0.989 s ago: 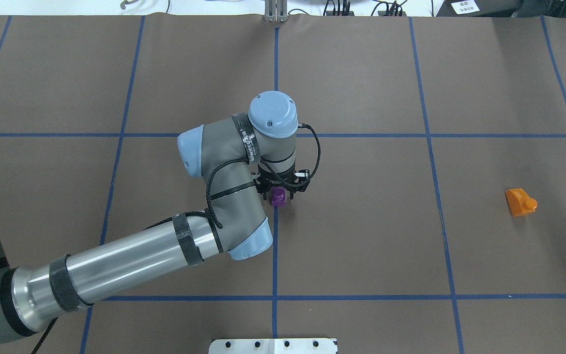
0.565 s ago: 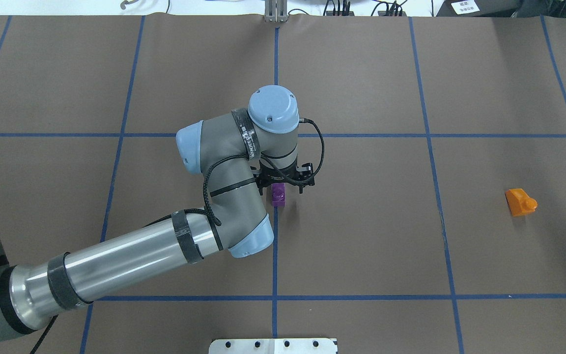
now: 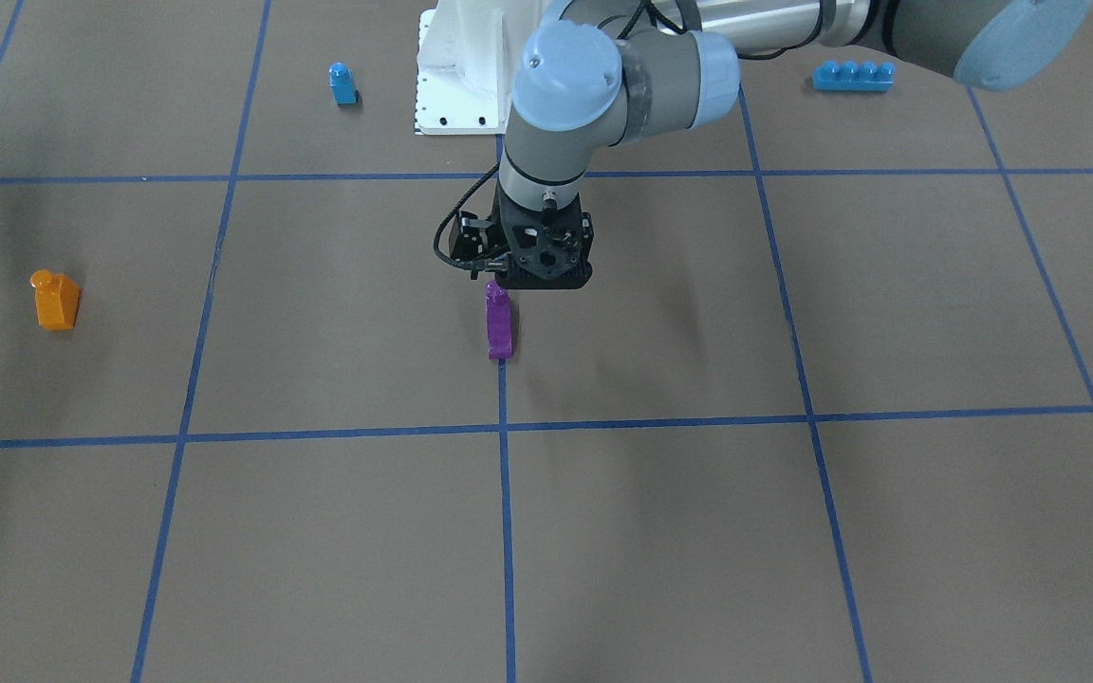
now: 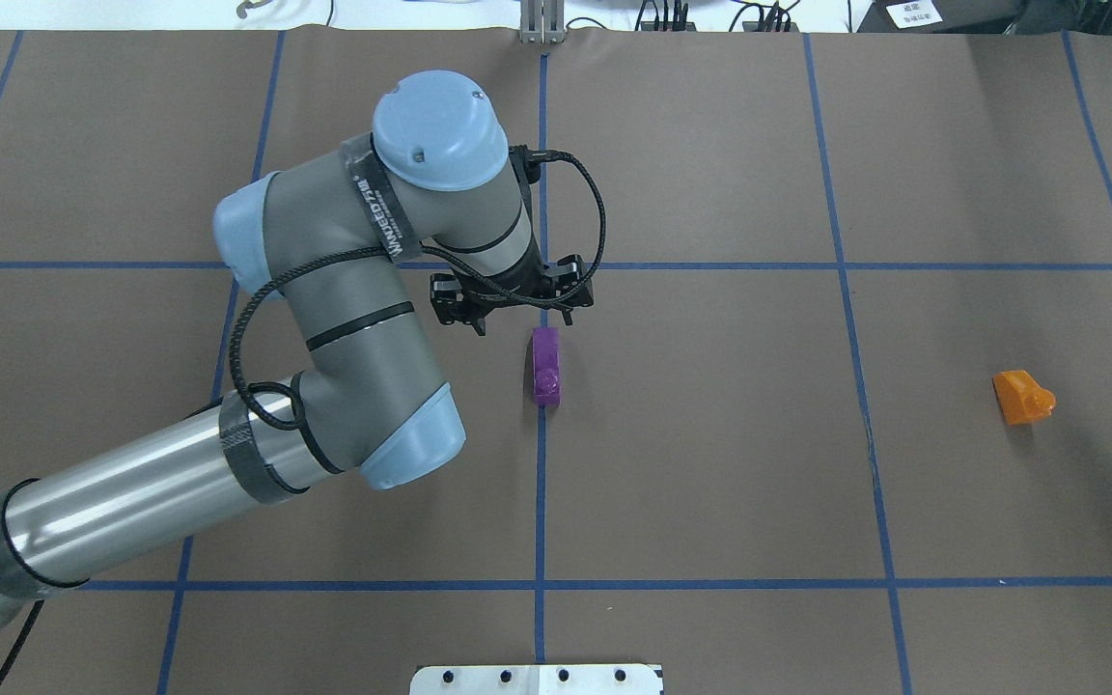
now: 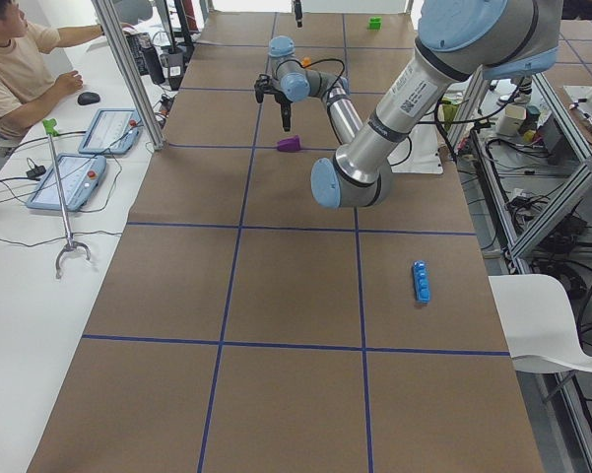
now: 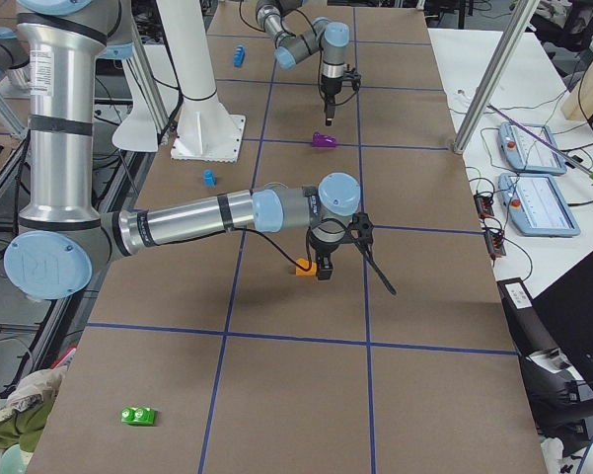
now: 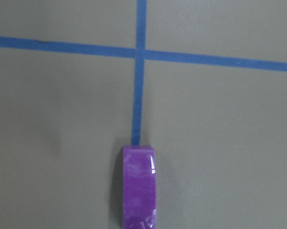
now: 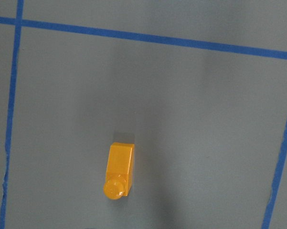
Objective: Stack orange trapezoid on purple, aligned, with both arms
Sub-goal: 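Grasp the orange trapezoid block with the right gripper while the left gripper hovers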
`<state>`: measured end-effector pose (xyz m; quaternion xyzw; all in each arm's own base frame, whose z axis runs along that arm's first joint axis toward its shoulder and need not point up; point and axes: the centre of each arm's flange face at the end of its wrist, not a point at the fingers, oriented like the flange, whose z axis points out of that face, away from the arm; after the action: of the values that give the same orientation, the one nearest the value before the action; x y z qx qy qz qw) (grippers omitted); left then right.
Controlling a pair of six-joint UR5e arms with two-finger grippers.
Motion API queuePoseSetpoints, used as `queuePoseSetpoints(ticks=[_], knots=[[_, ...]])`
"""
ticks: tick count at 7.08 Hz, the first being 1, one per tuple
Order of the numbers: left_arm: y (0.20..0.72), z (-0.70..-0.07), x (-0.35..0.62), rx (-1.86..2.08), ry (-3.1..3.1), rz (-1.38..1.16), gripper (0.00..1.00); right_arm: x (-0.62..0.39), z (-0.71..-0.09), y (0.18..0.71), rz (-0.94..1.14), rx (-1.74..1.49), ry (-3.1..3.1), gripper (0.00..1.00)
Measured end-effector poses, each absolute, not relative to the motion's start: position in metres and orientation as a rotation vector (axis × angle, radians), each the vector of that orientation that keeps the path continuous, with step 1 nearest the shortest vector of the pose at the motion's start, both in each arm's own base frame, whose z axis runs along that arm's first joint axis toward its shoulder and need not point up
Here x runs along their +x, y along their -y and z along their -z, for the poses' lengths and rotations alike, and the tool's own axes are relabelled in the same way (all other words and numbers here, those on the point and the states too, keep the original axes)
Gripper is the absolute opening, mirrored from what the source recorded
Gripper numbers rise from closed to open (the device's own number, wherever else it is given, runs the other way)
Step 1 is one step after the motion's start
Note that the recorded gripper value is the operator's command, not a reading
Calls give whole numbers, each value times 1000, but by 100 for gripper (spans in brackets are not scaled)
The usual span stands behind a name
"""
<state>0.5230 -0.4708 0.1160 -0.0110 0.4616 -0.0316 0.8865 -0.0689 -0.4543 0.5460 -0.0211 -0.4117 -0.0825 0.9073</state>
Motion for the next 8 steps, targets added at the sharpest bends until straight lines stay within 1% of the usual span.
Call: queuePoseSetpoints(ticks=[2,4,8], knots=[[466,-110,495,-17,-957,86,100,-107,-555,443,160,-34,817,97],[465,-109,491,-17,-956,91,100,-145,-562,423,95,-12,834,98],[465,-109,491,-18,-955,94,100,-167,-594,411,60,-20,839,98]])
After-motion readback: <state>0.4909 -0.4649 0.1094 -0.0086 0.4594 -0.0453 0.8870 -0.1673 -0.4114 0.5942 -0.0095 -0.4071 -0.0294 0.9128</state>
